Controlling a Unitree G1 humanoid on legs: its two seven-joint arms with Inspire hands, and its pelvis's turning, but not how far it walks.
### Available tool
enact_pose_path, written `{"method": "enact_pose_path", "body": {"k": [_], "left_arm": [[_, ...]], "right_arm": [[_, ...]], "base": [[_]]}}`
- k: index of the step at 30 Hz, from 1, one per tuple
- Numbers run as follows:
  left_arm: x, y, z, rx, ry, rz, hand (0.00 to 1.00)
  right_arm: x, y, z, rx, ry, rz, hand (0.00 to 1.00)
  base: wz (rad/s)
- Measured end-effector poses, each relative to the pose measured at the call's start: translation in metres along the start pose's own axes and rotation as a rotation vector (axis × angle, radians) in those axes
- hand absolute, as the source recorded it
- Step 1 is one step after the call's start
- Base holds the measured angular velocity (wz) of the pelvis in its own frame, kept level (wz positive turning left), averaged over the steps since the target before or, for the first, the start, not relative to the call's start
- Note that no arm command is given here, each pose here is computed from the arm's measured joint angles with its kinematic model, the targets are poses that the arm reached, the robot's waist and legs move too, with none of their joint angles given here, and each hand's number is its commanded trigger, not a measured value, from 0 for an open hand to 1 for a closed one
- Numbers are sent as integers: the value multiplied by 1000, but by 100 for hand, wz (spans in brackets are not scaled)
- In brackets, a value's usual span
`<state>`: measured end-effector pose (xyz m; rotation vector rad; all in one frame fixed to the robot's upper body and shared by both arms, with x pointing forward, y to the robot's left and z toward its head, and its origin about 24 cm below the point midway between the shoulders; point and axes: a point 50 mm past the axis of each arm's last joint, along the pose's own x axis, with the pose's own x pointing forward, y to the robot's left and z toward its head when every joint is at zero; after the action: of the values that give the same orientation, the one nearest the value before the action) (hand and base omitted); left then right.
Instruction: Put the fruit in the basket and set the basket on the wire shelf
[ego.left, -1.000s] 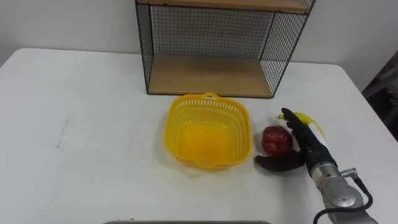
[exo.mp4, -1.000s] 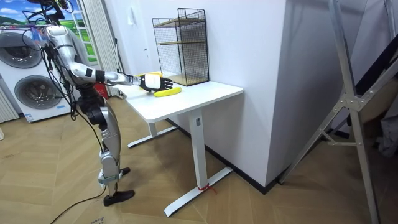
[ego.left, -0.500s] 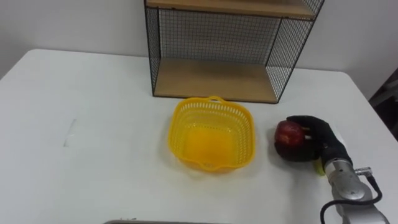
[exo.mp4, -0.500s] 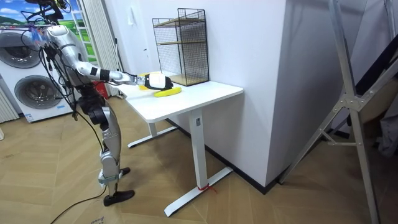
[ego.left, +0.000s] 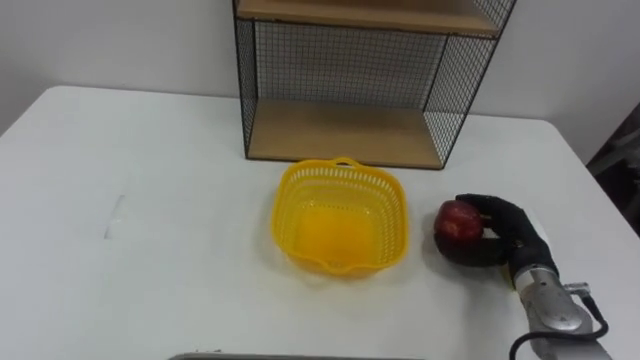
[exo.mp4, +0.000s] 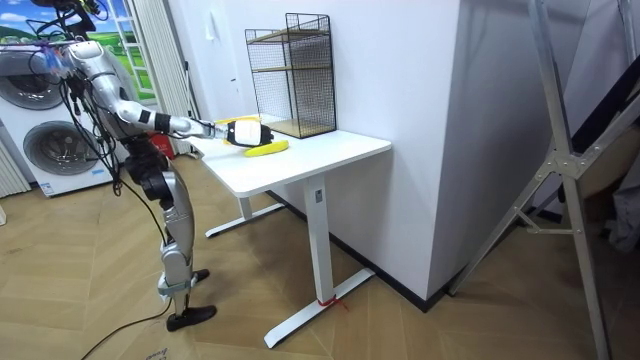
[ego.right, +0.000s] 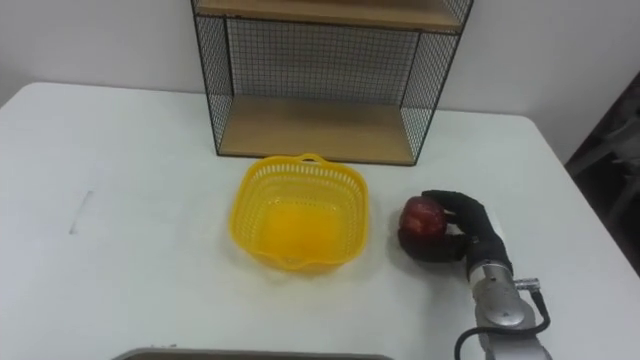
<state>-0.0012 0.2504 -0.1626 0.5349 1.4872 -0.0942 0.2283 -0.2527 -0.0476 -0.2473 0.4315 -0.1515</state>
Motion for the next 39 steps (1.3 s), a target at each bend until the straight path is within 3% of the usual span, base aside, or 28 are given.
{"method": "enact_pose_path", "body": {"k": [15,29,39], "left_arm": [[-1,-15,2,-18,-7,-26,0],[0,-14,9,-4,-40,-26,0],[1,-13,12,13,-56,-29,0]], "right_arm": [[-20,12,17,224,-89,-77,100],[-26,12,64,244,-283,-132,100],[-36,27,91,121,-418,-72,100]], "base": [[-5],[-1],[-1]]}}
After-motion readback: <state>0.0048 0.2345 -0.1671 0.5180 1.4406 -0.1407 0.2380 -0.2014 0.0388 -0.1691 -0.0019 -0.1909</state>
